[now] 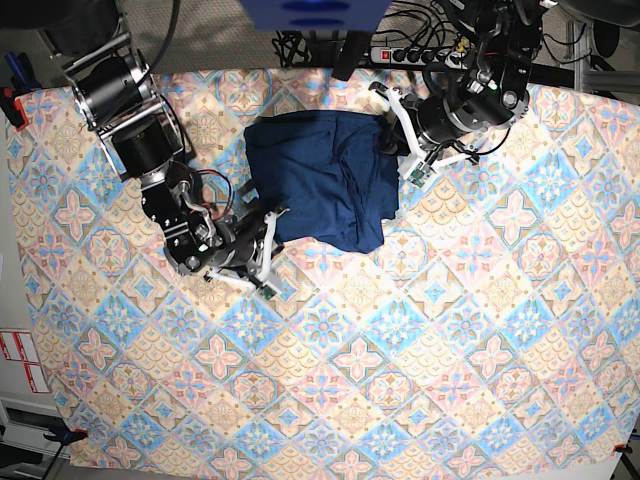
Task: Fold the T-shirt properly
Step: 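Hold the bundle with both grippers and lift it toward the robot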
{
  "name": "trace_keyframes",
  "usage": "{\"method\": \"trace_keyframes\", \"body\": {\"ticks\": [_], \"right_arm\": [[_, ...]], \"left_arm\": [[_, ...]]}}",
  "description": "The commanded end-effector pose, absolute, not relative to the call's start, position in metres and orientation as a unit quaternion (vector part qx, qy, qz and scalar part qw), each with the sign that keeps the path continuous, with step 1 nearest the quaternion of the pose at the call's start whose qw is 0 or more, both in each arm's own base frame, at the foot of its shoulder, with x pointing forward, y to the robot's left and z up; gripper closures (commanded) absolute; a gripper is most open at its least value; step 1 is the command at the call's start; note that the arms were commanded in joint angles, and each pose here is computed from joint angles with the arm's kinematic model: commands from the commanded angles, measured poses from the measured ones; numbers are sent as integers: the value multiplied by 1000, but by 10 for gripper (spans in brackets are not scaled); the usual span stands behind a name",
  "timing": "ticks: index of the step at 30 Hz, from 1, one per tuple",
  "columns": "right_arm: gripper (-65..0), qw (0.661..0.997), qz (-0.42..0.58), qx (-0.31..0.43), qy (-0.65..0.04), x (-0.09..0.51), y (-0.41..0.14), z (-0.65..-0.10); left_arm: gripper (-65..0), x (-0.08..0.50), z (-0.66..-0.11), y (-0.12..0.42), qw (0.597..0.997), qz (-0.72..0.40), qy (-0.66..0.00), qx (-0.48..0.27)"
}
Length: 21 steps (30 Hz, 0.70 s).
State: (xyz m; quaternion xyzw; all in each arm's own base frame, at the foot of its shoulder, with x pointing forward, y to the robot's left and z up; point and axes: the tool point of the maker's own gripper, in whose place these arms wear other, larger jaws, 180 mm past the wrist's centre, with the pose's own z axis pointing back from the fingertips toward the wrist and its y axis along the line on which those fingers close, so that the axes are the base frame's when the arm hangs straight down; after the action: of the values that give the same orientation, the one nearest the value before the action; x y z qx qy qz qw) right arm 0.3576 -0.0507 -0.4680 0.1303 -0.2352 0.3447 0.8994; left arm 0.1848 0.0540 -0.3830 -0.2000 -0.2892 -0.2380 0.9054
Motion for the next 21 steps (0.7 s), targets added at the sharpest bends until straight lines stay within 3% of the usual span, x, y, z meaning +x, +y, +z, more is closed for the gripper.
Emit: {"method": "trace_keyframes", "body": {"ticks": [1, 8, 11, 21], "right_arm": [[-86, 886, 342, 146, -278, 383, -32, -441], [-59, 890, 333, 146, -274, 393, -31, -443], [-4, 896, 320, 154, -268, 389, -31, -456], [-1, 909, 309, 147, -238, 376, -46, -476]], "left_arm": [[-25, 196, -368, 45, 893, -234, -316, -218], [-25, 227, -351, 20, 877, -204, -359, -246], [-25, 235, -369, 18, 886, -187, -343, -251], [-25, 217, -414, 45, 911, -184, -296, -218]]}}
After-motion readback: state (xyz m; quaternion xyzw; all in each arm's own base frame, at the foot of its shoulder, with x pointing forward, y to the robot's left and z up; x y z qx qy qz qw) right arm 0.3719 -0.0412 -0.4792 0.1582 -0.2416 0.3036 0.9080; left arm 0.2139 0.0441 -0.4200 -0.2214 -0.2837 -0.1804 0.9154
